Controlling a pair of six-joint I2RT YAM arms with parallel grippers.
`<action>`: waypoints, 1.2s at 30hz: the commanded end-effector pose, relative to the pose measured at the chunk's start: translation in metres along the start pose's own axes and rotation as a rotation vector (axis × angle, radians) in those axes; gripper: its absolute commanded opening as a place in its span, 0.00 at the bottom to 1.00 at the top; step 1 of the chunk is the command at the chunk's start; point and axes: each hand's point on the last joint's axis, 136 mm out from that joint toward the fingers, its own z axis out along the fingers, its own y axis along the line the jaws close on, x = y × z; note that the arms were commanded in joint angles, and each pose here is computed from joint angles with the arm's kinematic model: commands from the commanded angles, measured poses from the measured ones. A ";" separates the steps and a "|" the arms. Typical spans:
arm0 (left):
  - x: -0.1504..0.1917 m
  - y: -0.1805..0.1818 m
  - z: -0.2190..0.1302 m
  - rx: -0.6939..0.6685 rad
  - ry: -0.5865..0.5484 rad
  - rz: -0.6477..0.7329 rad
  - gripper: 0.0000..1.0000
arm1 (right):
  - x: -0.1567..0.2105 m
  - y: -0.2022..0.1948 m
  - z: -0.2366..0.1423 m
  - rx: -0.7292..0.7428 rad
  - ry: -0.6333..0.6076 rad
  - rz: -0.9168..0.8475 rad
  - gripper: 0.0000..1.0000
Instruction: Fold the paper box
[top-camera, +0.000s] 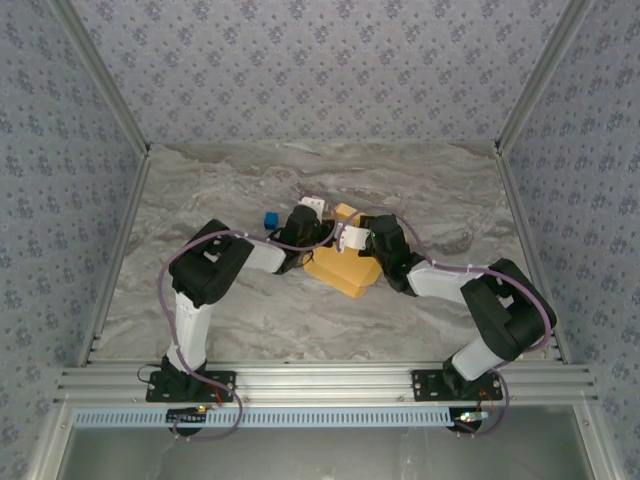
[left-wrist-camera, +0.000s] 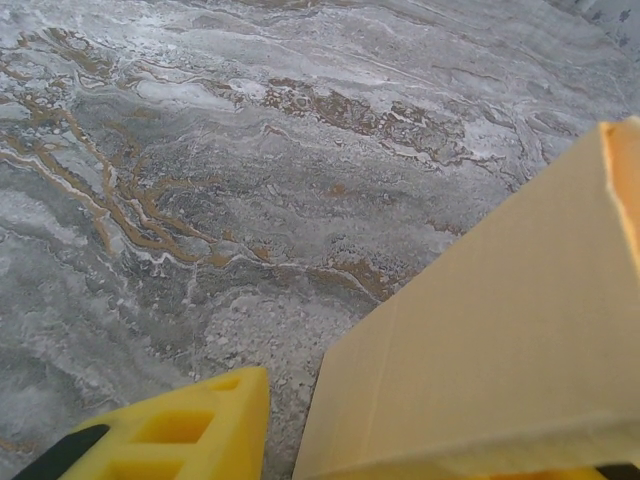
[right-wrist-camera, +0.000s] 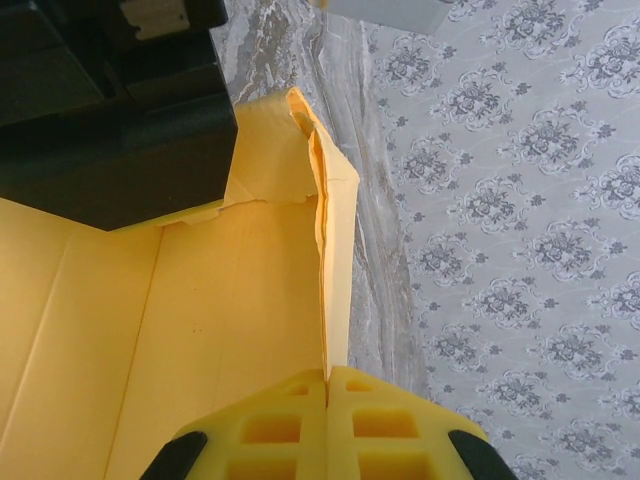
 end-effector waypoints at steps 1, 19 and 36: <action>-0.002 0.034 0.007 -0.145 -0.008 -0.043 0.34 | 0.009 0.023 -0.004 -0.087 0.028 -0.003 0.00; -0.011 0.024 0.006 -0.236 -0.086 -0.126 0.33 | 0.010 0.026 -0.005 -0.082 0.036 0.021 0.00; -0.015 -0.010 -0.031 0.098 -0.032 0.068 0.51 | 0.014 0.011 -0.006 -0.097 0.034 0.078 0.00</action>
